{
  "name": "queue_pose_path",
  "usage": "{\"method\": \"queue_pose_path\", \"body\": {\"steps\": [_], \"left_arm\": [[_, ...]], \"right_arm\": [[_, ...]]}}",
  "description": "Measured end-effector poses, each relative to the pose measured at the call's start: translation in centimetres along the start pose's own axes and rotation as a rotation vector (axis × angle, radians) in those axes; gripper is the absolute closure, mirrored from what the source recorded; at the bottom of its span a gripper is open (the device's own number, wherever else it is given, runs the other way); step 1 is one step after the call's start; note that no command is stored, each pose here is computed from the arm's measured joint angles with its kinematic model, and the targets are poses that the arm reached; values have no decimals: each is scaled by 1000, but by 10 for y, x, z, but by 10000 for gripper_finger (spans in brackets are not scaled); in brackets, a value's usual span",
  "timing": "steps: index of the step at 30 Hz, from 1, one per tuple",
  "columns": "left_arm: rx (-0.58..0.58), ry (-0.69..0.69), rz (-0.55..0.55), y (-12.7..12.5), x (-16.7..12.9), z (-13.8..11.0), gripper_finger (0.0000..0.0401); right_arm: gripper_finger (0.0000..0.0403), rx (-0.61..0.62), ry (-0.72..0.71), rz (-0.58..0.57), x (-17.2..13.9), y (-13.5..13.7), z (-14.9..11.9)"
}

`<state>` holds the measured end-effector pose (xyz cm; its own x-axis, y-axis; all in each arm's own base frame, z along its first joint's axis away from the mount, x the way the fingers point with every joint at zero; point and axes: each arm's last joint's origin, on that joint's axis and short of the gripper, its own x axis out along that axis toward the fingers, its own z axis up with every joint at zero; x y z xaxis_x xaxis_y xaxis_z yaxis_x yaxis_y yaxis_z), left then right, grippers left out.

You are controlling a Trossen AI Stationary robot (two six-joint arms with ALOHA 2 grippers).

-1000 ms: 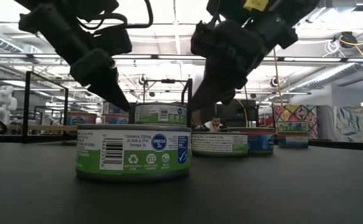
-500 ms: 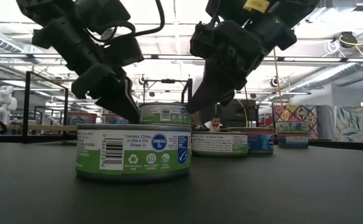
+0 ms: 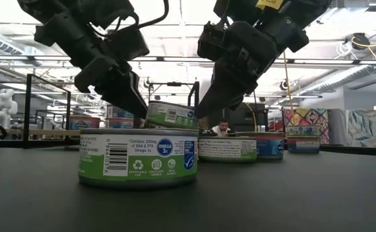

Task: Stack canned seafood by type on shelf
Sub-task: Remove the green and white tuna can on top of the green and white tuna can on the table

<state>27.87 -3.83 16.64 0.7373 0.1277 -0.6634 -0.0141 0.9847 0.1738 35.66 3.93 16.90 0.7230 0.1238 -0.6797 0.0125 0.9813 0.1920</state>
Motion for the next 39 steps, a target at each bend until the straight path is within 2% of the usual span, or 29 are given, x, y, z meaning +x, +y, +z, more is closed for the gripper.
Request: {"method": "queue_pose_path", "body": {"steps": [8,18,24,28,32,39], "left_arm": [[-19,10,-58,-2,-1,-1,324],[-19,-2,-70,-5,-2,2,324],[-4,-61,-97,-7,-5,20,324],[-22,-157,-105,-6,-8,38,324],[-31,-193,-112,-9,1,46,324],[-14,-116,-117,-16,28,47,324]], "right_arm": [[403,-3,-5,1,0,1,2],[403,-3,-9,21,-6,3,6],[403,26,71,-27,-19,4,1],[403,58,117,-78,-22,5,-4],[403,106,176,-109,-24,3,-9],[403,136,262,-118,-26,3,-17]]}}
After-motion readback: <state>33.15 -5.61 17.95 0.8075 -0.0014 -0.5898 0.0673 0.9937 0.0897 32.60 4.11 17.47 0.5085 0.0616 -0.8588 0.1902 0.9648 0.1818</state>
